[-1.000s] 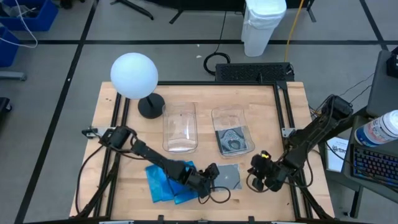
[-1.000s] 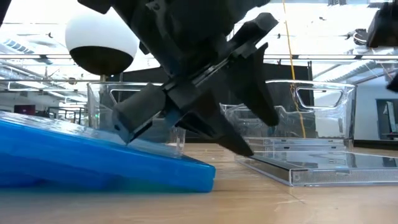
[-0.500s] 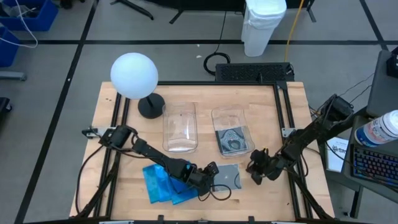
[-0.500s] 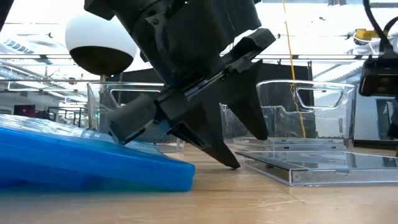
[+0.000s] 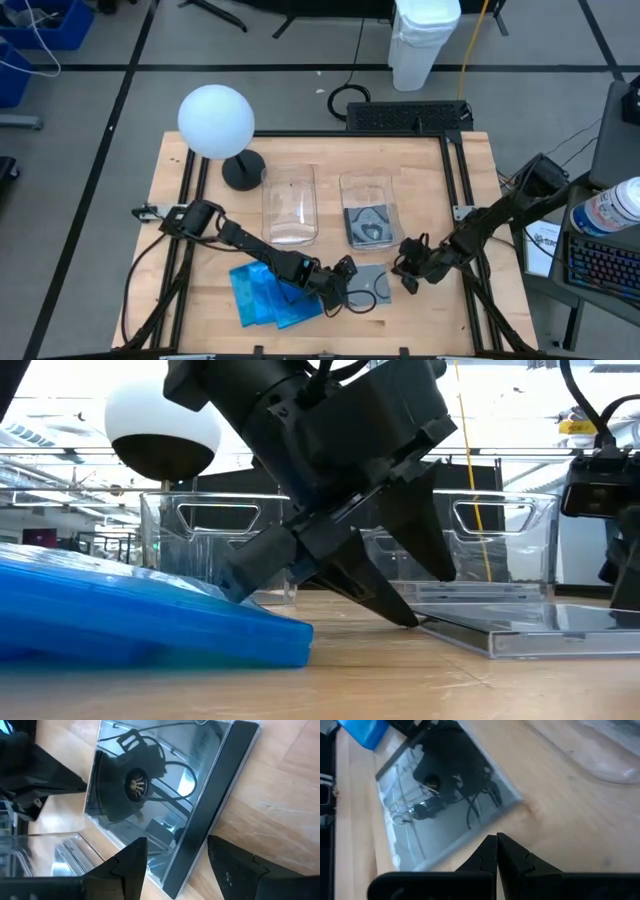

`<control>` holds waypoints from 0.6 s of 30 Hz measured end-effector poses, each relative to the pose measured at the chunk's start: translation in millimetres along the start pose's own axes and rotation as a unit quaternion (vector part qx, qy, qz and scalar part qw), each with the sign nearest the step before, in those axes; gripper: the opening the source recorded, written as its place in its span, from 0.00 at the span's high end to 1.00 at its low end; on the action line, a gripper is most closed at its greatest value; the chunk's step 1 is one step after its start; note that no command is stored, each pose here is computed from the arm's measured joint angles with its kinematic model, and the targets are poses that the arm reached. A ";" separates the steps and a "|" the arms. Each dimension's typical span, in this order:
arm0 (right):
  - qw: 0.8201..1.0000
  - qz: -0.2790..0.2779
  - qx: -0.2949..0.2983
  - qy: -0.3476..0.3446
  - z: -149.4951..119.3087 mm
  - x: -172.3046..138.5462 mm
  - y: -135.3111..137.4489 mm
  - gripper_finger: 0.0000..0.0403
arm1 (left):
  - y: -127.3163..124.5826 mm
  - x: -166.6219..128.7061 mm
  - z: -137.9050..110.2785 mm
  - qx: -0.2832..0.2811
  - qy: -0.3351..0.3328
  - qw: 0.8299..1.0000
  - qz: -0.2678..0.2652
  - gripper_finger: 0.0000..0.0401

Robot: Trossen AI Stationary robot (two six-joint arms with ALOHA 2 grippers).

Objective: Pick & place jewel cases by type
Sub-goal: Put the black CD case into the right transparent bin

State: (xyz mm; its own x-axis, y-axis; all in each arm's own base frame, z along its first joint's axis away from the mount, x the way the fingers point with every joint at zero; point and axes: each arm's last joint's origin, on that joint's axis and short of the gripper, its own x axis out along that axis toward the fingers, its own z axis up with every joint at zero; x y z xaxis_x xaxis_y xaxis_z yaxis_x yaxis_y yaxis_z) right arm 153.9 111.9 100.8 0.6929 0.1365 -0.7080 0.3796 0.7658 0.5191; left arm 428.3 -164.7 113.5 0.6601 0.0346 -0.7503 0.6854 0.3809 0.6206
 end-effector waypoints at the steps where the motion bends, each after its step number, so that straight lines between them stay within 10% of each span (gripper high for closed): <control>1: 1.000 0.002 -0.001 -0.002 -0.1 2.2 0.3 1.00 | 0.8 0.0 0.6 -0.001 -0.003 1.000 0.005 0.47; 18: 0.999 0.027 -0.030 -0.015 -4.1 19.7 3.4 1.00 | 5.2 0.4 5.8 -0.019 -0.033 0.999 0.033 0.47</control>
State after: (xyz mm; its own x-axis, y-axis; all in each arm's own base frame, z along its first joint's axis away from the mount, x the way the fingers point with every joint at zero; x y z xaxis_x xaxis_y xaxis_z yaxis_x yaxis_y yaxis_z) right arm 166.4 119.7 86.6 0.7292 0.1603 -0.6652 0.3049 0.7942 0.5256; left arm 433.9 -168.0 117.7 0.7236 0.0012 -0.6902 0.6277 0.4147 0.6588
